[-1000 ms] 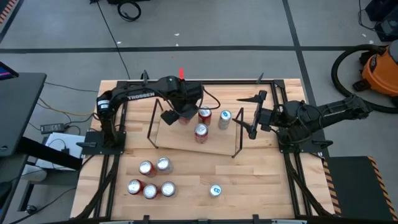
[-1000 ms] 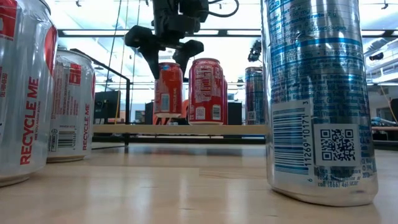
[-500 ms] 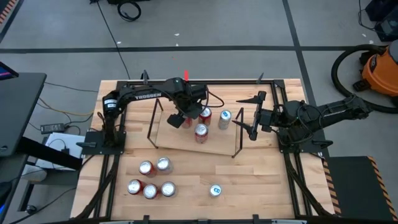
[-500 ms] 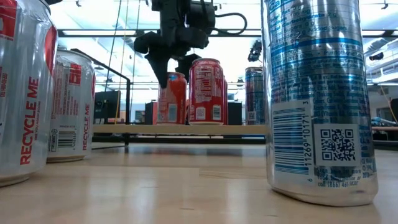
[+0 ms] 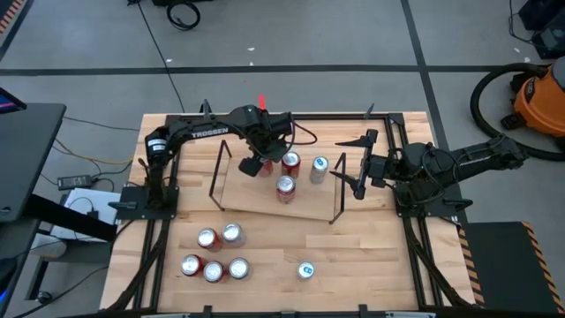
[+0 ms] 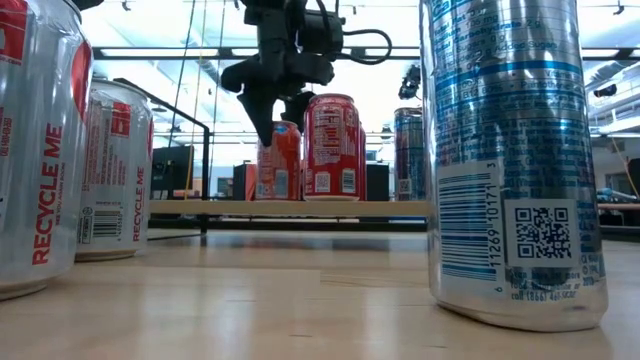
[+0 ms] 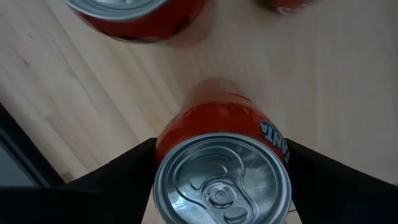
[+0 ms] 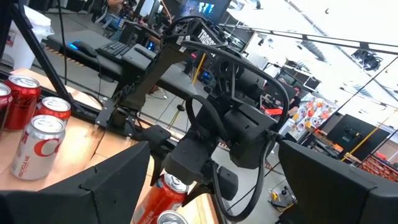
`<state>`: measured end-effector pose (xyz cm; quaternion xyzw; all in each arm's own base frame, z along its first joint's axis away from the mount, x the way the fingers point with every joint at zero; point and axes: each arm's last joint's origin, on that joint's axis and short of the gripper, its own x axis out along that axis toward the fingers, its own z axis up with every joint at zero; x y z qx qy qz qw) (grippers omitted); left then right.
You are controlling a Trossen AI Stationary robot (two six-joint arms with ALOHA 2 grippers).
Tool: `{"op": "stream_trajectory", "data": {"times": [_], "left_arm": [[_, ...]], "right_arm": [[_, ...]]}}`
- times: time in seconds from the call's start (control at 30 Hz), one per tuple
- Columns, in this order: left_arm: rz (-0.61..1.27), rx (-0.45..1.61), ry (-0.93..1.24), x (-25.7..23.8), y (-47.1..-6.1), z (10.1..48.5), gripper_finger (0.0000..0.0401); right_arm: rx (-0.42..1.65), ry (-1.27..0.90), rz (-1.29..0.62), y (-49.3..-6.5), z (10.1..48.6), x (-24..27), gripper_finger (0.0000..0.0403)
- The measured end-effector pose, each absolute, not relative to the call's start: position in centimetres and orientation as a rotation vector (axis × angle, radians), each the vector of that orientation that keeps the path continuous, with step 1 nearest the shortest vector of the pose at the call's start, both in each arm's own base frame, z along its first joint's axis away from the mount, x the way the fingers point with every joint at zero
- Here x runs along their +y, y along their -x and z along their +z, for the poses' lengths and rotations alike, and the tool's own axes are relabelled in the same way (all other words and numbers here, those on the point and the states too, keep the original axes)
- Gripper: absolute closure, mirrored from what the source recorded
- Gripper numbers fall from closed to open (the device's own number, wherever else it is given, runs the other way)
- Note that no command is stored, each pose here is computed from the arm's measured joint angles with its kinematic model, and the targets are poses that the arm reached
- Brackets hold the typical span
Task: Place canned beverage on shelf
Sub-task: Put the right red soda can on the shelf
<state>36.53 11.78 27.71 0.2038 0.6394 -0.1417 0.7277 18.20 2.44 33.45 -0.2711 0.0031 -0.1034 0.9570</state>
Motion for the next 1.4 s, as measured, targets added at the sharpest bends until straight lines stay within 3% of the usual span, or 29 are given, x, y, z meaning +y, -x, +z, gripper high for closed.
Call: {"op": "stream_trajectory", "data": {"times": [0.67, 1.4], "left_arm": [[-0.136, 1.457, -0.319, 11.7, -36.6, 27.6, 0.0012], [-0.033, 1.609, -0.354, 10.6, -35.3, 30.5, 0.0009]], "right_arm": [[0.006, 0.551, -0.206, -18.2, 33.4, 2.5, 0.0034], [0.006, 0.554, -0.206, -18.2, 33.4, 2.5, 0.0034]]}}
